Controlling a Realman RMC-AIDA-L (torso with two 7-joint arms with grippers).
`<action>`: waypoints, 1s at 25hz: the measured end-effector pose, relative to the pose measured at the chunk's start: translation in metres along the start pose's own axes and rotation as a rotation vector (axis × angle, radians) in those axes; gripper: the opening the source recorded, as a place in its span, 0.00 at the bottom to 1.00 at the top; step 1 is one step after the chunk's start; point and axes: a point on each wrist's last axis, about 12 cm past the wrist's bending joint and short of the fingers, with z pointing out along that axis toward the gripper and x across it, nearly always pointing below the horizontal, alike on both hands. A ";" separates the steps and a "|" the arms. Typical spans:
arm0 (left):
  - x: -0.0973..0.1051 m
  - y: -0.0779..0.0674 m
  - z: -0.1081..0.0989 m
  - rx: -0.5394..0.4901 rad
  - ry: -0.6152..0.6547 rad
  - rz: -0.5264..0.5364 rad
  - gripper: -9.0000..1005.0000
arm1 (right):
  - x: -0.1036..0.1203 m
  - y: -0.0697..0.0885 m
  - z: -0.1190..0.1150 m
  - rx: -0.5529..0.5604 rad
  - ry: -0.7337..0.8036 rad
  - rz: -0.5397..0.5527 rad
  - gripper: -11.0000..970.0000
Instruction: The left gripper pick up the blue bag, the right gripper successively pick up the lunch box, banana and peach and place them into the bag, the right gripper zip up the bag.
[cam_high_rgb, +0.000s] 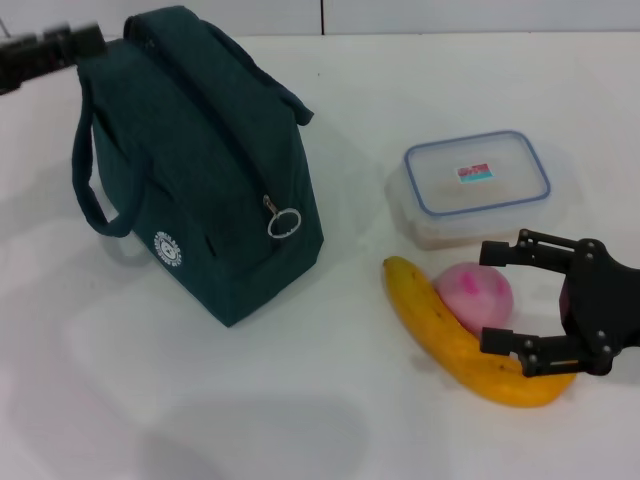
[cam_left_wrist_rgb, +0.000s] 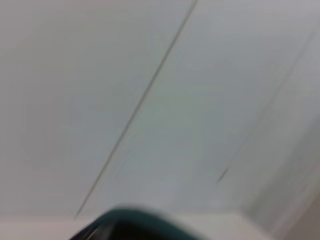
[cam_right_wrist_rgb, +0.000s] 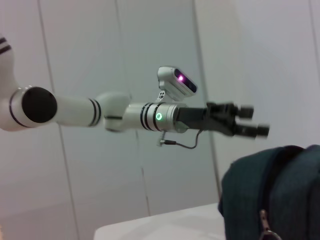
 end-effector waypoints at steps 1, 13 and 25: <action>-0.003 0.002 0.001 -0.037 0.053 -0.028 0.87 | 0.001 0.000 -0.001 0.011 -0.001 0.002 0.90; -0.035 -0.031 0.023 -0.204 0.357 -0.160 0.87 | 0.008 0.002 -0.006 0.070 -0.015 0.008 0.90; -0.032 -0.032 0.053 -0.279 0.459 -0.161 0.87 | 0.009 0.002 -0.005 0.066 -0.010 0.009 0.90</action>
